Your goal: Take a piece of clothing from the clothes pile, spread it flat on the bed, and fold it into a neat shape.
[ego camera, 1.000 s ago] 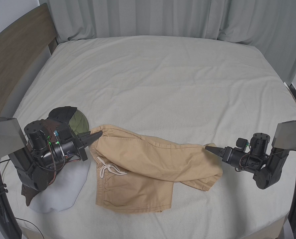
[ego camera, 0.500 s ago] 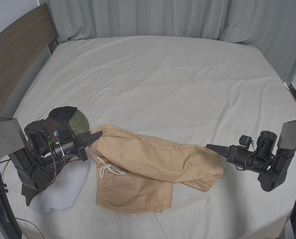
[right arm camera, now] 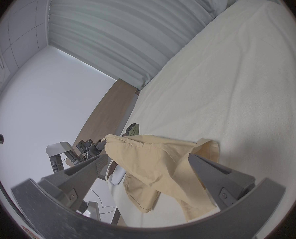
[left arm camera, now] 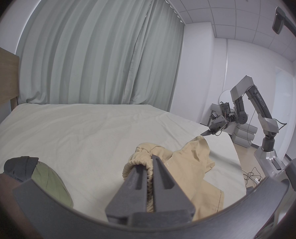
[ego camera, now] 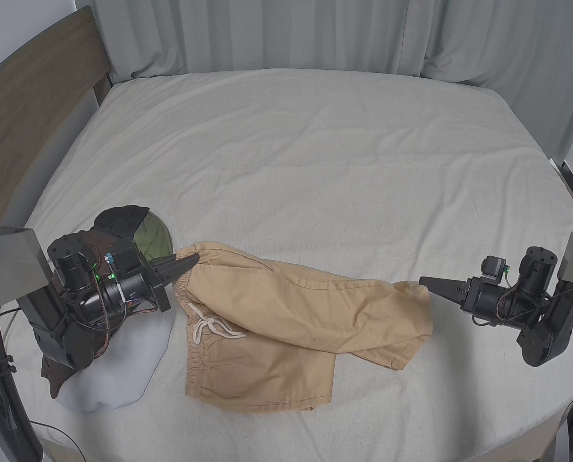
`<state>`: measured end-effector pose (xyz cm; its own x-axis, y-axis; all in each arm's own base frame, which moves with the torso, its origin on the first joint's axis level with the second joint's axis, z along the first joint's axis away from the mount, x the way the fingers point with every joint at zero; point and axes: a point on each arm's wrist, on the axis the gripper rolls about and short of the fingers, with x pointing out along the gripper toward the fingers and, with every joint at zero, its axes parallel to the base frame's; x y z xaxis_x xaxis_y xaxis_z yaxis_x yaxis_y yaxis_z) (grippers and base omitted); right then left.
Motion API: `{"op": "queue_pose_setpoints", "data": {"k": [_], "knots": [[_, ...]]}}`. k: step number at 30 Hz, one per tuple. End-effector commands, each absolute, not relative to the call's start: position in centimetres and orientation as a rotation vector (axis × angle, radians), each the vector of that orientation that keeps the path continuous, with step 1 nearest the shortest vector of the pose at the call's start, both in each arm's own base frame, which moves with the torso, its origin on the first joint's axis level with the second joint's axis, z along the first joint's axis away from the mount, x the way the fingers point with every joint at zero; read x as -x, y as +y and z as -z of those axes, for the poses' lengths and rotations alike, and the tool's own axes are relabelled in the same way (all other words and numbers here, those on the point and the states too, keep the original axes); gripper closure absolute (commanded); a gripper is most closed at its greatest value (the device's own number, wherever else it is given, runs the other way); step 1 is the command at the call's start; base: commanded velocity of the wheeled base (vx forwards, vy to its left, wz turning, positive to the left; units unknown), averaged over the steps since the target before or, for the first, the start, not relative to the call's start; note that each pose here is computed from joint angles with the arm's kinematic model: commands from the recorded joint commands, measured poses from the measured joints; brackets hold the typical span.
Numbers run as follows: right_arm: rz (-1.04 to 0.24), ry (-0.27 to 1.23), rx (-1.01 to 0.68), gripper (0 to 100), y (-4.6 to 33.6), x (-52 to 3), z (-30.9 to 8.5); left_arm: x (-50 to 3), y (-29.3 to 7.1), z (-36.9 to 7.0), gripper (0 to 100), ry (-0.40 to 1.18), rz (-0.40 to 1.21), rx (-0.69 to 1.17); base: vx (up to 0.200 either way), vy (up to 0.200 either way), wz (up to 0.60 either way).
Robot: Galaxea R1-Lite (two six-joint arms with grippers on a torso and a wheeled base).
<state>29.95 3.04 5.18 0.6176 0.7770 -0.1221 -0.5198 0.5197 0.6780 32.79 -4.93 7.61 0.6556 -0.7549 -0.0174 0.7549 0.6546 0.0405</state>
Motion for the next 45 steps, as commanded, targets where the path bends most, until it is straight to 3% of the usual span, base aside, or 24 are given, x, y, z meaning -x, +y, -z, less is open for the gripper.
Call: {"op": "queue_pose_setpoints", "data": {"k": [1, 39, 40, 45], "knots": [[-0.797, 0.451, -0.647, 0, 2.8, -30.2, -4.7, -32.8, -4.9, -7.6, 100, -0.003, 0.856, -0.046, 0.000, 0.000, 0.00], [-0.781, 0.518, -0.716, 0, 3.4, -32.6, -1.7, -32.9, -4.9, -7.4, 100, 0.004, 0.855, -0.044, 0.000, 0.000, 0.00], [-0.783, 0.521, -0.716, 100, 3.5, -32.6, -1.6, -32.9, -4.8, -7.4, 100, 0.003, 0.853, -0.044, 0.000, 0.000, 0.00], [-0.789, 0.523, -0.714, 100, 3.7, -32.5, -1.6, -32.9, -4.7, -7.3, 100, 0.006, 0.850, -0.043, 0.000, 0.000, 0.00]]}}
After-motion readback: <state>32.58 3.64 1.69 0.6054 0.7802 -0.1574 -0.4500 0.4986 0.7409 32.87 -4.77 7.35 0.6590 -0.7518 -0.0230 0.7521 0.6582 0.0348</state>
